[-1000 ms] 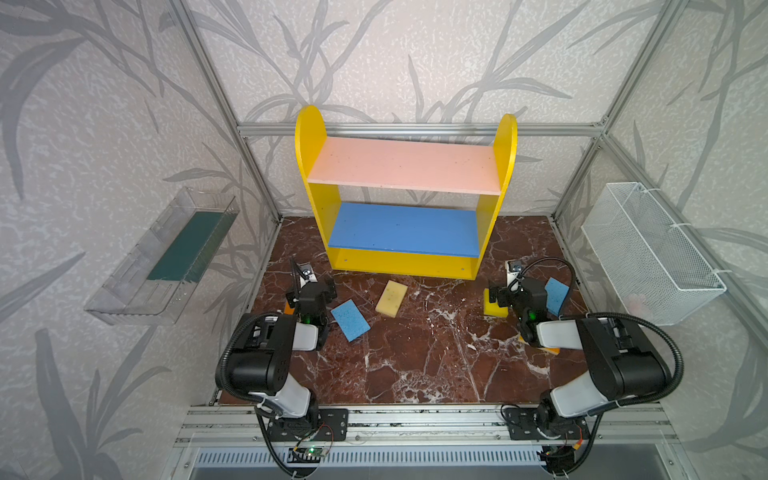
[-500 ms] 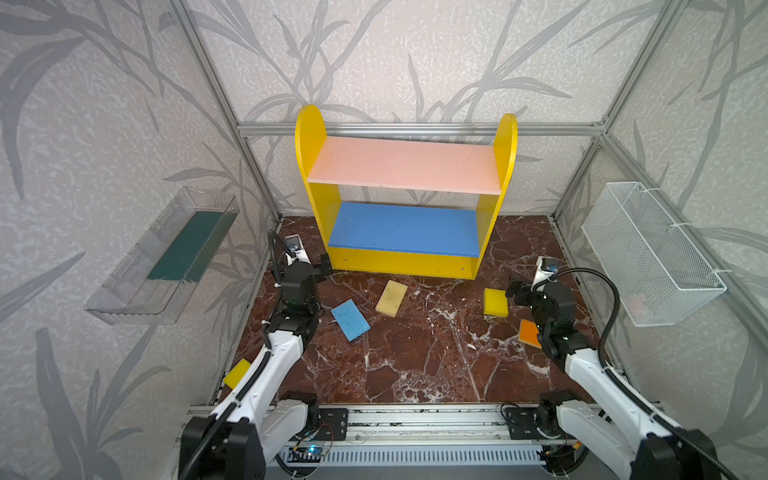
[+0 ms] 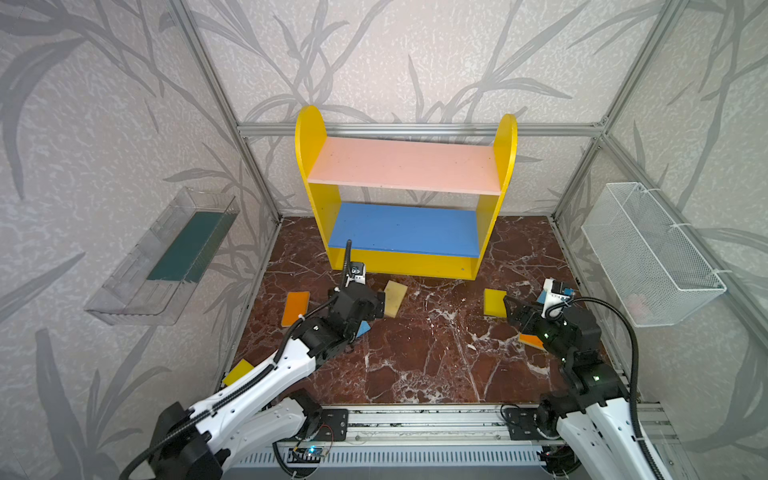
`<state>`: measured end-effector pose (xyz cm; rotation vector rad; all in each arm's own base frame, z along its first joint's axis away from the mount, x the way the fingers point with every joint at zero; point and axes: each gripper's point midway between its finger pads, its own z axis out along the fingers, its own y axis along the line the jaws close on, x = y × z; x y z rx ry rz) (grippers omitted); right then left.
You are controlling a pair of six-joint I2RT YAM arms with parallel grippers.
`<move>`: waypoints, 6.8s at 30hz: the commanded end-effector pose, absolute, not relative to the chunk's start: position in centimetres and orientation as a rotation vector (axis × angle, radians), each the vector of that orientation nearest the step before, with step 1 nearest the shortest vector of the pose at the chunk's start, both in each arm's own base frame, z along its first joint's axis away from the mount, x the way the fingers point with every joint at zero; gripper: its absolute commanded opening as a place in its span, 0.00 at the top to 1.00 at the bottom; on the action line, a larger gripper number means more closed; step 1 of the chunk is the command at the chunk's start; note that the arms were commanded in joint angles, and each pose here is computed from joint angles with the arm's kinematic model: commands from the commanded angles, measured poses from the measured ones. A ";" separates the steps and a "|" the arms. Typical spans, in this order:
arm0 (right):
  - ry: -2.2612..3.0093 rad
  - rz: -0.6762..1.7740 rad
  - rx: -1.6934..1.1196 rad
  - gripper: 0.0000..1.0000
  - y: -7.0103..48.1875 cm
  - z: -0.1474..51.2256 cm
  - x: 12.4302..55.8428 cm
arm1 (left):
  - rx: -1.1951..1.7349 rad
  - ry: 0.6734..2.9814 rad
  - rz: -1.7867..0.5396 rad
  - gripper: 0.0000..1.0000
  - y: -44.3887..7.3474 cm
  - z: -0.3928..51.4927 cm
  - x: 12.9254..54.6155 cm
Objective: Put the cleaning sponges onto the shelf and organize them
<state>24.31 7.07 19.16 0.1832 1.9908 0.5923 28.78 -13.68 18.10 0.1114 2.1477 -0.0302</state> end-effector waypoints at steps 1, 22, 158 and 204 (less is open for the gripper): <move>2.081 0.745 0.132 0.11 9.2 18.2 21.7 | 0.060 2.177 0.014 0.01 -14.3 17.6 29.0; 2.161 0.859 0.072 0.01 11.1 15.1 21.7 | 0.221 2.527 -0.074 0.01 -19.2 8.4 34.5; 1.911 1.173 0.115 0.49 22.0 30.3 34.0 | 0.583 1.868 -0.732 0.56 -35.3 27.9 31.2; 1.956 0.799 0.138 0.01 12.3 25.5 28.5 | -0.175 2.062 -1.496 1.00 -34.5 23.2 42.6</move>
